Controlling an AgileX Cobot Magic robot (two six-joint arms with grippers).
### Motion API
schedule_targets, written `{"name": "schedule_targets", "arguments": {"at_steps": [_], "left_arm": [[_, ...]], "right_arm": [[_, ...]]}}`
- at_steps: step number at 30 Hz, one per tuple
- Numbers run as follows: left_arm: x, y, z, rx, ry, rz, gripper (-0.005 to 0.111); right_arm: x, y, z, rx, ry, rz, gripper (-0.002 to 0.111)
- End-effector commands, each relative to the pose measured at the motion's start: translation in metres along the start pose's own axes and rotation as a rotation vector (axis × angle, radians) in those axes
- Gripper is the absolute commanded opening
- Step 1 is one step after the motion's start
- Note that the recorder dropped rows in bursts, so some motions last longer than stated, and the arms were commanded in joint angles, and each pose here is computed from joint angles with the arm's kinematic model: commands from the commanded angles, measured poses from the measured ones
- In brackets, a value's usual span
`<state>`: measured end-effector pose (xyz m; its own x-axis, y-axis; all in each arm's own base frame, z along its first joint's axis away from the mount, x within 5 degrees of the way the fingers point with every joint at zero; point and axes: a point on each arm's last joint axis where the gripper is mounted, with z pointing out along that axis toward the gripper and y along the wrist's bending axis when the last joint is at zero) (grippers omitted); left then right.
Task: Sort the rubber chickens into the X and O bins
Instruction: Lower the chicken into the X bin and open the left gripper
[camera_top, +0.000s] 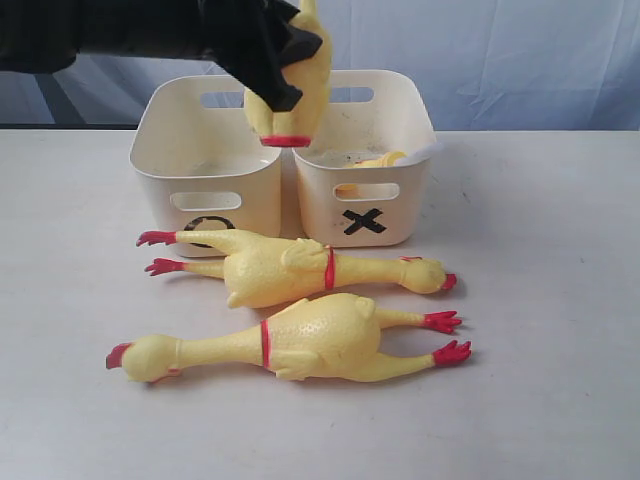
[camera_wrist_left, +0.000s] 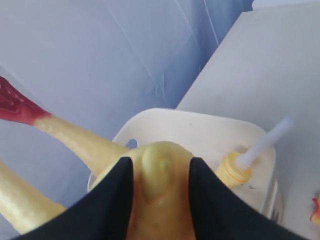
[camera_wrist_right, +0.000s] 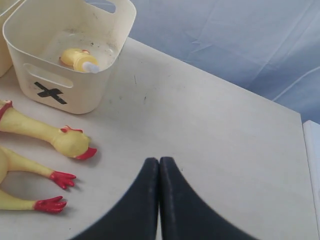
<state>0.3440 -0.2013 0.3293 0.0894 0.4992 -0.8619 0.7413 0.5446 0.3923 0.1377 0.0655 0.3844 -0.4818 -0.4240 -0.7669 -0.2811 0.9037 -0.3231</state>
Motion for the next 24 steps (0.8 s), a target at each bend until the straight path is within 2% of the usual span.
{"name": "schedule_targets", "arguments": {"at_steps": [1, 6, 11, 18, 24], "left_arm": [[-0.01, 0.006, 0.006, -0.017, -0.045, -0.056, 0.0], [0.001, 0.007, 0.033, 0.014, -0.028, -0.069, 0.0], [0.001, 0.003, 0.063, 0.032, -0.04, -0.046, 0.0], [0.016, 0.01, 0.099, -0.002, -0.017, 0.001, 0.0], [0.031, 0.003, 0.118, 0.034, 0.003, -0.006, 0.0]], "right_arm": [[0.0, -0.002, -0.002, 0.004, -0.008, -0.002, -0.001], [0.0, -0.002, -0.002, 0.004, -0.008, -0.002, -0.001], [0.0, -0.002, -0.003, 0.001, -0.007, -0.004, -0.001], [0.0, -0.002, -0.003, 0.002, -0.005, -0.008, -0.001], [0.0, -0.002, -0.003, 0.002, -0.005, -0.014, -0.001]]}}
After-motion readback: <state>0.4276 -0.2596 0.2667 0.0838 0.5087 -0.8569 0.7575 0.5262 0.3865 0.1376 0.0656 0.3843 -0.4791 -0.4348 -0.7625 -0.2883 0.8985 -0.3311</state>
